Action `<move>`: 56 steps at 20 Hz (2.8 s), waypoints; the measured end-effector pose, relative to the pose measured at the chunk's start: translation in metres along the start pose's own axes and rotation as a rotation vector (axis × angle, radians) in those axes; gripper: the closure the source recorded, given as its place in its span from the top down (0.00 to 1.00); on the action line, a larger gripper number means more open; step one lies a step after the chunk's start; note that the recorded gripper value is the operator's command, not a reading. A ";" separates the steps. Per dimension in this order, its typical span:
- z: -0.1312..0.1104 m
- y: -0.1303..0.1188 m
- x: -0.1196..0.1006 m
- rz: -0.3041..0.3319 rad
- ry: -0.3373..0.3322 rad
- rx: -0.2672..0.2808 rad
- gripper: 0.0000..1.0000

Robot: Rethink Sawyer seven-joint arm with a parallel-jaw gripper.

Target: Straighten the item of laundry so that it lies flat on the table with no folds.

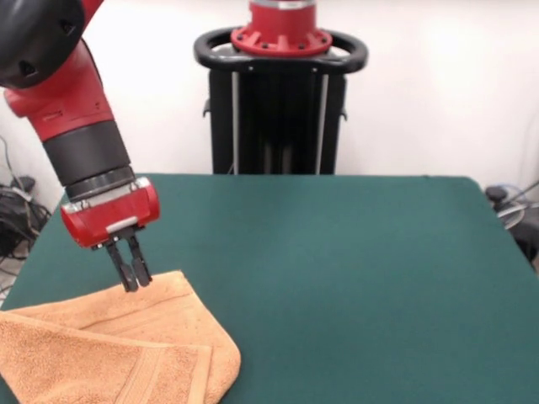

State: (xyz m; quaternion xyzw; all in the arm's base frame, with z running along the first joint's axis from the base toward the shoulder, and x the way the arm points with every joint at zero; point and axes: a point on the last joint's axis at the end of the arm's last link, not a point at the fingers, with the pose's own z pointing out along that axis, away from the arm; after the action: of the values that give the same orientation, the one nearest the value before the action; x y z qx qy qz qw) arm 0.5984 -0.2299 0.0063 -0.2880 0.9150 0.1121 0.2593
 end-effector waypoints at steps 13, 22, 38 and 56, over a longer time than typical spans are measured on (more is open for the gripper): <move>0.047 0.003 -0.006 -0.145 0.104 -0.049 0.00; 0.073 0.013 0.012 -0.234 0.223 -0.105 0.00; 0.059 -0.001 0.016 -0.458 0.633 -0.182 0.00; 0.051 0.012 0.027 -0.404 0.652 -0.325 0.00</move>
State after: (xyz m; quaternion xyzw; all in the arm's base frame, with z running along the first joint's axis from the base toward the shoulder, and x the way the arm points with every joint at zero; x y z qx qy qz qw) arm 0.5936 -0.2149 -0.0503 -0.5195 0.8446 0.1048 -0.0759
